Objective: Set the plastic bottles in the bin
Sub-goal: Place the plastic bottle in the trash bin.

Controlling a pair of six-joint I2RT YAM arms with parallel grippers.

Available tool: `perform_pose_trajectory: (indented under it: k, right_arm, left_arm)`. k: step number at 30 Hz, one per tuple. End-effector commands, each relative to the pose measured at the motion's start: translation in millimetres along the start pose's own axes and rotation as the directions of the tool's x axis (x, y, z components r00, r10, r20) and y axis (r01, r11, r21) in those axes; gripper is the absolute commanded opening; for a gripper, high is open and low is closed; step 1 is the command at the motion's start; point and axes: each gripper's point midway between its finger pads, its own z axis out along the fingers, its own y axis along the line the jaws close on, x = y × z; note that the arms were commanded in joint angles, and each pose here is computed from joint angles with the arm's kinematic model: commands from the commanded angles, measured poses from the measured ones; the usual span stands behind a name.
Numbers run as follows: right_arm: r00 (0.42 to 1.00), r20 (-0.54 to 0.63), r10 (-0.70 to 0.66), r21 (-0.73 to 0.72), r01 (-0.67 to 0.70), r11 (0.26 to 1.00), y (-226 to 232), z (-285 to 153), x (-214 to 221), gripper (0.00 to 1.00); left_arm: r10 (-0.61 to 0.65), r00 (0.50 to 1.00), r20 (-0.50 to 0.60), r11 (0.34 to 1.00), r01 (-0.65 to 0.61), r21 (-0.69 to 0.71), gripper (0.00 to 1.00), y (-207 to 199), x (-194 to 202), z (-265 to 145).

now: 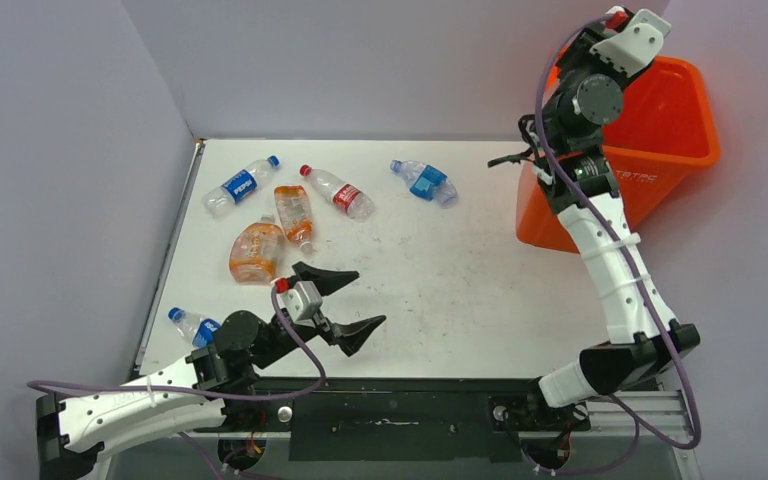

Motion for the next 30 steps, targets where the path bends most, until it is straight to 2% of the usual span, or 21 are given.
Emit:
perform_pose_trajectory:
  k: [1, 7, 13, 15, 16, 17, 18, 19, 20, 22, 23, 25, 30]
  right_arm:
    - [0.971, 0.127, 0.2, 0.159, -0.219, 0.963, -43, 45, -25, 0.05]
    - [0.961, 0.207, 0.184, 0.265, -0.236, 0.935, -82, 86, -12, 0.05]
    - [0.984, 0.124, 0.128, 0.324, -0.162, 0.932, -93, 100, 42, 0.06]
    - [0.99, 0.099, 0.103, 0.34, -0.131, 0.931, -95, 101, 55, 0.15]
    - [0.992, 0.09, 0.091, 0.347, -0.117, 0.93, -97, 102, 60, 0.24]
    - [0.993, 0.084, 0.083, 0.354, -0.107, 0.929, -100, 103, 64, 0.37]
    - [0.994, 0.079, 0.081, 0.357, -0.104, 0.928, -102, 104, 66, 0.58]
    - [0.994, 0.074, 0.083, 0.359, -0.104, 0.928, -104, 105, 68, 0.73]
    - [0.993, 0.073, 0.09, 0.358, -0.11, 0.927, -105, 105, 68, 0.83]
    - [0.992, 0.071, 0.108, 0.348, -0.126, 0.929, -102, 105, 66, 0.97]
    - [0.989, 0.074, 0.125, 0.335, -0.143, 0.931, -98, 104, 62, 1.0]
    - [0.985, 0.082, 0.149, 0.291, -0.166, 0.942, -80, 98, 49, 0.92]
    - [0.98, 0.087, 0.176, 0.134, -0.187, 0.973, -5, 54, 8, 0.9]
  left_arm:
    - [0.012, 1.0, 0.021, 1.0, -0.012, -0.006, 0.96, -1, -10, 3]
    - [0.02, 1.0, 0.003, 1.0, -0.02, -0.005, 0.96, -2, -5, 4]
    - [0.022, 1.0, -0.022, 1.0, -0.022, 0.011, 0.96, -5, 2, 7]
    - [0.027, 0.999, -0.038, 0.999, -0.026, 0.022, 0.96, -7, 6, 9]
    - [0.027, 0.999, -0.044, 0.999, -0.026, 0.026, 0.96, -8, 7, 10]
    - [0.028, 0.998, -0.048, 0.999, -0.026, 0.028, 0.96, -9, 8, 10]
    - [0.028, 0.998, -0.051, 0.999, -0.027, 0.03, 0.96, -10, 9, 10]
    - [0.029, 0.998, -0.053, 0.999, -0.028, 0.032, 0.96, -10, 9, 10]
    - [0.03, 0.998, -0.054, 0.999, -0.028, 0.033, 0.96, -10, 9, 10]
    - [0.032, 0.998, -0.052, 0.999, -0.03, 0.033, 0.96, -11, 9, 9]
    - [0.032, 0.998, -0.049, 0.999, -0.031, 0.032, 0.96, -11, 8, 9]
    - [0.034, 0.998, -0.049, 0.999, -0.033, 0.023, 0.96, -9, 8, 9]
    - [0.042, 0.998, -0.046, 0.999, -0.042, -0.015, 0.96, -2, 6, 9]
